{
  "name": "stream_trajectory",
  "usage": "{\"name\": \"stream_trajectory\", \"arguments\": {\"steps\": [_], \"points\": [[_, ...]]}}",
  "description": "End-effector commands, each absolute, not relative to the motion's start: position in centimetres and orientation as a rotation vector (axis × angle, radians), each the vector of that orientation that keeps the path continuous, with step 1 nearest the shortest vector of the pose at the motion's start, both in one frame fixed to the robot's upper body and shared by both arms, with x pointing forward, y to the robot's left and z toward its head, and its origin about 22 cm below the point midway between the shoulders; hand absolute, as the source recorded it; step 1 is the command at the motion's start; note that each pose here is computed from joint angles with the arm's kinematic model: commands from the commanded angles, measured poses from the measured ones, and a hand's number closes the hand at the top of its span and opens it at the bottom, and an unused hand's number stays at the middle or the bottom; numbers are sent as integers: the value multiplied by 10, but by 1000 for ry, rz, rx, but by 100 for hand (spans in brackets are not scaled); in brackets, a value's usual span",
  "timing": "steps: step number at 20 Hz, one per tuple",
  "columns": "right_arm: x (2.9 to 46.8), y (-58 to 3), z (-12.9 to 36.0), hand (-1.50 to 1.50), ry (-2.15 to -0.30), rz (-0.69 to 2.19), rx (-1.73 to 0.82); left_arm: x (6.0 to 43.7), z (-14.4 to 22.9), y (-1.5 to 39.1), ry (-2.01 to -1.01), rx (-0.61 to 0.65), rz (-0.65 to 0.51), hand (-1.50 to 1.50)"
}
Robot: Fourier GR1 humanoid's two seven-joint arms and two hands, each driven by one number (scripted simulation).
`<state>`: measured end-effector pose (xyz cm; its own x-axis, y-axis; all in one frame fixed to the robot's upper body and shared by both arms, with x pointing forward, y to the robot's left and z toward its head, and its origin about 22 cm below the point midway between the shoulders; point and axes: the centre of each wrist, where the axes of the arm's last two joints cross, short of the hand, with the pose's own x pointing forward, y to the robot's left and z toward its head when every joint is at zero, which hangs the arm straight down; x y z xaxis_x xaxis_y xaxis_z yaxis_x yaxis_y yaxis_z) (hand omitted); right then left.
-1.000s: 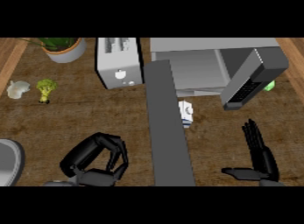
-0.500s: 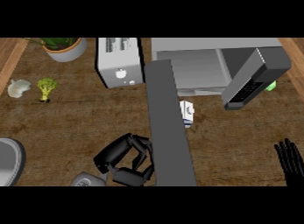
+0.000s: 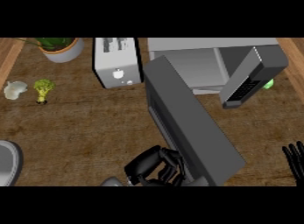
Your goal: Pick up the milk, place it into the microwave and close the microwave
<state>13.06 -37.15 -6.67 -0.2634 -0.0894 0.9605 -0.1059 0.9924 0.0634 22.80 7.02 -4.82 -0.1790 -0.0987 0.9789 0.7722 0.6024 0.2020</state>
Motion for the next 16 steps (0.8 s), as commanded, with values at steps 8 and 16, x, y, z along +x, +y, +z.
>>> {"name": "stream_trajectory", "arguments": {"steps": [8,16], "points": [[152,-347,-5,-150,-1932,154,436,219,-28,12,-1630,-505,-854,150],[153,-336,27,-150,-1915,229,503,235,-11,-1,-1703,-377,-750,150]]}}
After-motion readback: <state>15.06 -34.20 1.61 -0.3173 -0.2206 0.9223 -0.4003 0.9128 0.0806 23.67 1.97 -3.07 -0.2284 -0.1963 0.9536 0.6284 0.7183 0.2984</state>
